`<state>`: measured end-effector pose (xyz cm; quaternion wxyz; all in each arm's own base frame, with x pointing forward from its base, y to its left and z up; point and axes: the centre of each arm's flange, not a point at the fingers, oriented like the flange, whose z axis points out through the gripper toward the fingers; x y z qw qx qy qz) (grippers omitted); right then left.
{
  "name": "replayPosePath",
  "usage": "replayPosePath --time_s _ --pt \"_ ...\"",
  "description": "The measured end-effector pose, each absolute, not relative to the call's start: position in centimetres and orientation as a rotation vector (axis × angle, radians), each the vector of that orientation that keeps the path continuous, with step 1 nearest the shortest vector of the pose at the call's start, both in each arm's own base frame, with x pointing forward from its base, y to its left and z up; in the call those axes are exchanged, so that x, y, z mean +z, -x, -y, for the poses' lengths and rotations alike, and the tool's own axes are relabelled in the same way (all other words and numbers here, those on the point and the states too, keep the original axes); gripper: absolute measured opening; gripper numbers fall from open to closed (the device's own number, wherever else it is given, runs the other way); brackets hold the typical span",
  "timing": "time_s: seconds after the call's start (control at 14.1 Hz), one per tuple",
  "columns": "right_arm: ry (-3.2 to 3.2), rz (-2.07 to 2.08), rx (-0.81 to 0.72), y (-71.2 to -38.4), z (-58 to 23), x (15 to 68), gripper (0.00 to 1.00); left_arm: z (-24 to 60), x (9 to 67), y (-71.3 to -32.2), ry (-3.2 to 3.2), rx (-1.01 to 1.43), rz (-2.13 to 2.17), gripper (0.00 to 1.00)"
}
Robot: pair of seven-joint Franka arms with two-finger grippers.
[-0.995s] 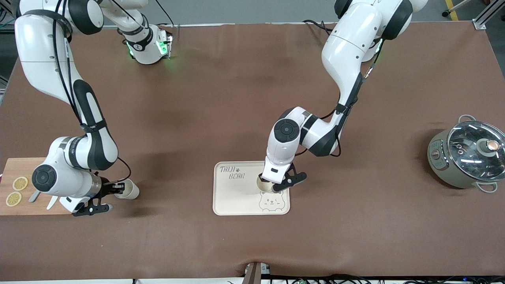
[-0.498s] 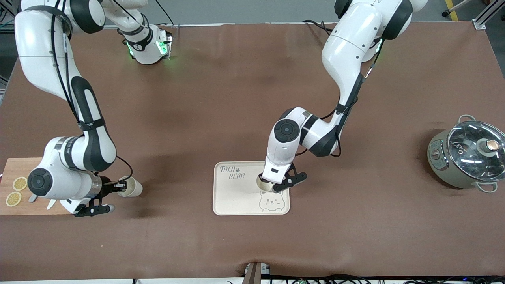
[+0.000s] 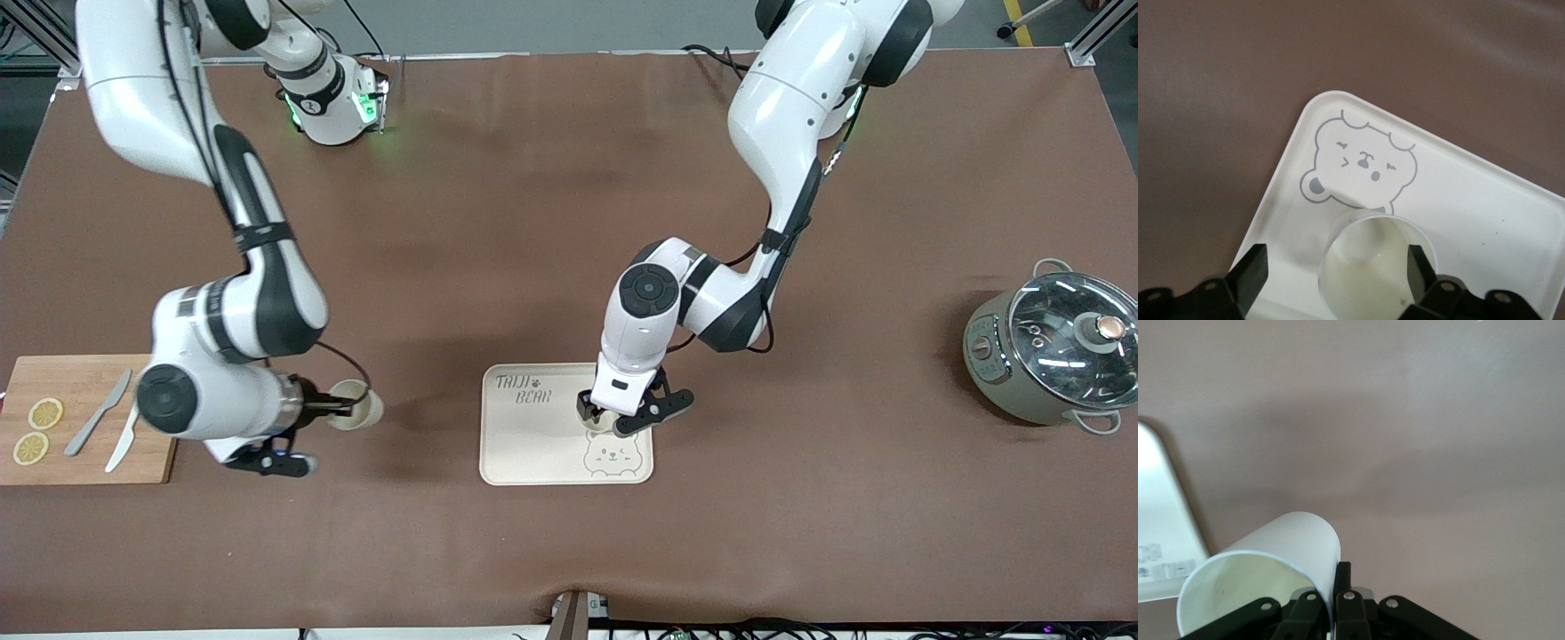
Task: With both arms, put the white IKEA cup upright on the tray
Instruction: 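Carry the second cup to the tray while the left gripper withdraws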
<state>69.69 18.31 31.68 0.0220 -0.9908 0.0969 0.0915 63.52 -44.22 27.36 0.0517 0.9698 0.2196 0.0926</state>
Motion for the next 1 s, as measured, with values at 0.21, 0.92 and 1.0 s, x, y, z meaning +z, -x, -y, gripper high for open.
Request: replayPosePath --time_s 0.21,0.92,1.0 --pt "3.077 -0.470 0.291 -67.2 -26.0 31.8 0.04 39.1 33.9 -65.2 -3.071 0.209 -0.556 1.00" --pt "2.962 -0.715 0.055 -65.0 -36.1 32.0 0.04 3.2 50.2 -70.1 -3.106 0.072 -0.043 1.00" --pt "2.955 -0.712 0.040 -64.9 -36.6 31.6 0.04 3.2 50.0 -70.3 -3.105 0.085 -0.044 1.00"
